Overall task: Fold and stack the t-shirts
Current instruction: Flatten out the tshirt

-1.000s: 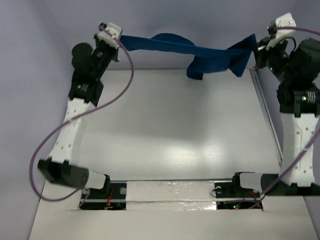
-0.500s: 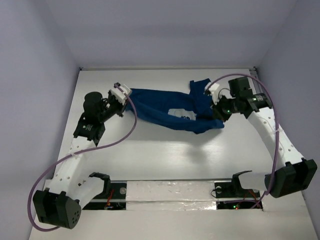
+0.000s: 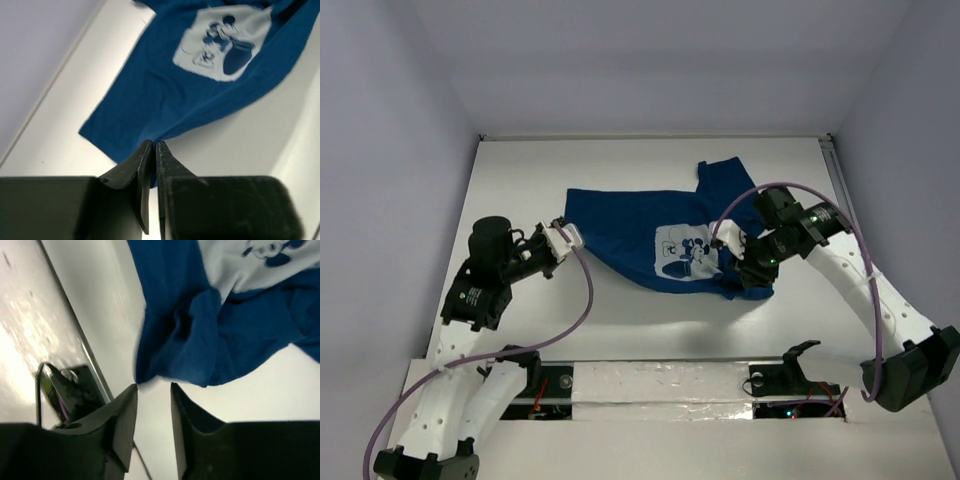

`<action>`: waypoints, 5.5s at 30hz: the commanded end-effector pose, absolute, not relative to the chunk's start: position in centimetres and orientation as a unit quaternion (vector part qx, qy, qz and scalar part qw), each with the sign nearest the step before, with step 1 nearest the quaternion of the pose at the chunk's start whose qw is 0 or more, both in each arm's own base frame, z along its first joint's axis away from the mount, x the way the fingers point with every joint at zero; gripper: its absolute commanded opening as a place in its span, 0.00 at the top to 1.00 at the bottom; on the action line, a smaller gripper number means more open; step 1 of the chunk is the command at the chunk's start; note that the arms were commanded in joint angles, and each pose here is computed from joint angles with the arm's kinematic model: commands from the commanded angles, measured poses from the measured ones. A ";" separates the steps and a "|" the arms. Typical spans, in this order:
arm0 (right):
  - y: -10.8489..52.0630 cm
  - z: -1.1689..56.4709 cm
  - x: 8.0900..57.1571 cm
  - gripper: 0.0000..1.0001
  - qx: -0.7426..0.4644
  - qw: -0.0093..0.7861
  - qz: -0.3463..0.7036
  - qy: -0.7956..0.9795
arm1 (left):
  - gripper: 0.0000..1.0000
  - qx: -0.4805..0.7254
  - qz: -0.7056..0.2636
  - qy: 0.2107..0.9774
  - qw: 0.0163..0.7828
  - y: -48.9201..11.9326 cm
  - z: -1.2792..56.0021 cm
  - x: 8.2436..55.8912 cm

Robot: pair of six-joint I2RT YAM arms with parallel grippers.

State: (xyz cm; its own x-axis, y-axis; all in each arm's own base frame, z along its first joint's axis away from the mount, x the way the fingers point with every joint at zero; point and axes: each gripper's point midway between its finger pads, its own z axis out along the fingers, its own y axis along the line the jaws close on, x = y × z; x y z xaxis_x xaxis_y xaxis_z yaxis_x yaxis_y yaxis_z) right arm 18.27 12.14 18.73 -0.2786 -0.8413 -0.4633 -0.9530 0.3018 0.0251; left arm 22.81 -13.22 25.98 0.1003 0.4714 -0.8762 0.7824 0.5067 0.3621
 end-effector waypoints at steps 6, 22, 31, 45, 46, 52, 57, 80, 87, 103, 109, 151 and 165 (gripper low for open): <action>9.3 16.1 16.2 0.56 -0.593 0.095 0.107 0.792 | 0.91 0.536 -0.136 0.673 0.492 -12.2 22.5 19.6; 13.9 20.0 36.0 0.73 -0.386 0.326 -0.035 0.862 | 0.90 0.401 -0.047 0.687 0.603 -10.7 23.6 28.8; 15.0 17.0 41.5 1.00 -0.332 0.281 -0.025 0.900 | 1.00 0.328 -0.101 0.805 0.483 -12.7 15.6 39.7; 15.5 17.1 37.1 1.00 -0.344 0.276 0.035 0.897 | 1.00 0.242 -0.106 0.875 0.407 -13.7 7.9 46.9; 15.6 16.6 36.6 1.00 -0.347 0.267 0.043 0.898 | 1.00 0.242 -0.108 0.877 0.401 -14.2 7.6 47.2; 16.1 13.9 35.0 1.00 -0.359 0.214 0.070 0.906 | 1.00 0.220 -0.106 0.899 0.364 -14.2 5.5 46.7; 16.6 12.3 35.2 1.00 -0.353 0.187 0.081 0.913 | 1.00 0.199 -0.058 0.913 0.351 -12.4 4.2 47.2; 14.9 10.7 34.8 0.98 -0.341 0.174 0.040 0.923 | 1.00 0.021 0.190 0.916 0.353 0.5 4.1 54.0; 12.8 7.9 32.4 0.82 -0.374 0.102 0.012 0.922 | 1.00 0.000 0.197 0.920 0.340 4.3 3.9 55.3; 14.7 4.6 32.1 0.51 -0.397 0.070 0.009 0.915 | 1.00 0.007 0.144 0.928 0.344 2.5 4.7 54.4; 14.0 4.1 33.1 0.45 -0.383 0.070 -0.023 0.921 | 1.00 0.012 0.143 0.927 0.347 2.5 5.2 54.0; 5.8 3.7 22.4 1.00 -0.386 -0.016 -0.102 0.917 | 1.00 0.024 0.152 0.929 0.336 2.8 3.8 53.9; 4.9 9.2 22.8 0.68 -0.422 0.007 -0.121 0.899 | 1.00 0.028 0.148 0.933 0.328 2.6 3.3 53.3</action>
State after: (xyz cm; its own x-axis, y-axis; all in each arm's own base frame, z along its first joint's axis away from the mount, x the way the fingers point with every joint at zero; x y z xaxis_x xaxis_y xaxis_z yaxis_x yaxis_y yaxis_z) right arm 21.65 5.43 5.49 -0.6667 -0.7355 0.1202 -0.7446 0.6505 -0.1497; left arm 54.30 2.59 2.88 -0.7751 0.1500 -0.6138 -0.0534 0.9524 0.3001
